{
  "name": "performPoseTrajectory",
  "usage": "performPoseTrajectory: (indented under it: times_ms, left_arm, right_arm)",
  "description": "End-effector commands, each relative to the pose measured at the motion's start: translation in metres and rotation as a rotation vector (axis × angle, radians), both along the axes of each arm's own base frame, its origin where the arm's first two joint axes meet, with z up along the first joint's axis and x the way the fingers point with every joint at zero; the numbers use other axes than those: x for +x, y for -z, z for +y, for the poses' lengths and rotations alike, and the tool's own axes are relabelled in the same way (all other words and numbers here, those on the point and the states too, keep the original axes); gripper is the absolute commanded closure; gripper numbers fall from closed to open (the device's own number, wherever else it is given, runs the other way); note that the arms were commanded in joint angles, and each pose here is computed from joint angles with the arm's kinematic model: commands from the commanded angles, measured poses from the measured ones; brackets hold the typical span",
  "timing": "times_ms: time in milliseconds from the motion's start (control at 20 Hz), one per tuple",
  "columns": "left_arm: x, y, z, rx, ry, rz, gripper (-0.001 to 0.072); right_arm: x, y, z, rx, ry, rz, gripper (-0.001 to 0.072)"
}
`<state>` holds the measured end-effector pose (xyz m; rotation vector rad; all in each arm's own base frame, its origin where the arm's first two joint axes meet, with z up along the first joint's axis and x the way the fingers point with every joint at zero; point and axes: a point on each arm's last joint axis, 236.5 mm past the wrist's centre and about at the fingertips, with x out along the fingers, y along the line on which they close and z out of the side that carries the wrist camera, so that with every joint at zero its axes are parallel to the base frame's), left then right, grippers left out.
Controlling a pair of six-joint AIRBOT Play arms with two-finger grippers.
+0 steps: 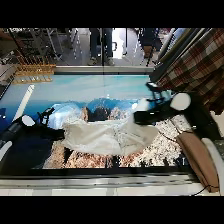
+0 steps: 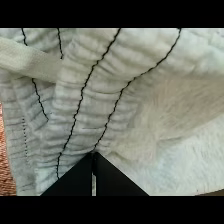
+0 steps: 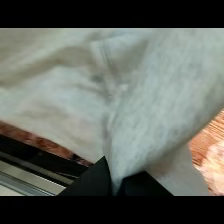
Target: Fold the clothes and pants, and hang the long-sleeved shirts on hangers.
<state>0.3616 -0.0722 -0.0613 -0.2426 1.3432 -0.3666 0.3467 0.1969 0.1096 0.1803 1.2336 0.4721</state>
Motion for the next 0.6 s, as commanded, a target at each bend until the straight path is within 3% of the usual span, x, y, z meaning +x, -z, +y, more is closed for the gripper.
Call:
performPoseTrajectory:
  times_ms: [0, 250, 400, 450, 550]
  left_arm:
    - [0.007, -0.025, 0.0, -0.021, -0.017, -0.059, 0.0681]
    - [-0.002, -0.136, 0.046, -0.024, -0.092, -0.194, 0.0681]
    - [-0.019, -0.154, 0.067, -0.015, -0.142, -0.205, 0.0681]
    - [-0.021, -0.155, 0.069, -0.016, -0.148, -0.203, 0.0681]
    - [-0.019, -0.154, 0.065, -0.025, -0.142, -0.199, 0.0681]
  right_arm:
    - [-0.022, -0.005, 0.145, 0.181, -0.082, -0.067, 0.0686]
    - [-0.03, 0.071, 0.306, 0.318, -0.205, -0.1, 0.0676]
    - [-0.014, 0.05, 0.342, 0.379, -0.34, -0.176, 0.0335]
    - [-0.004, 0.04, 0.329, 0.342, -0.37, -0.199, 0.0275]
    - [0.028, 0.02, 0.271, 0.204, -0.383, -0.234, 0.0273]
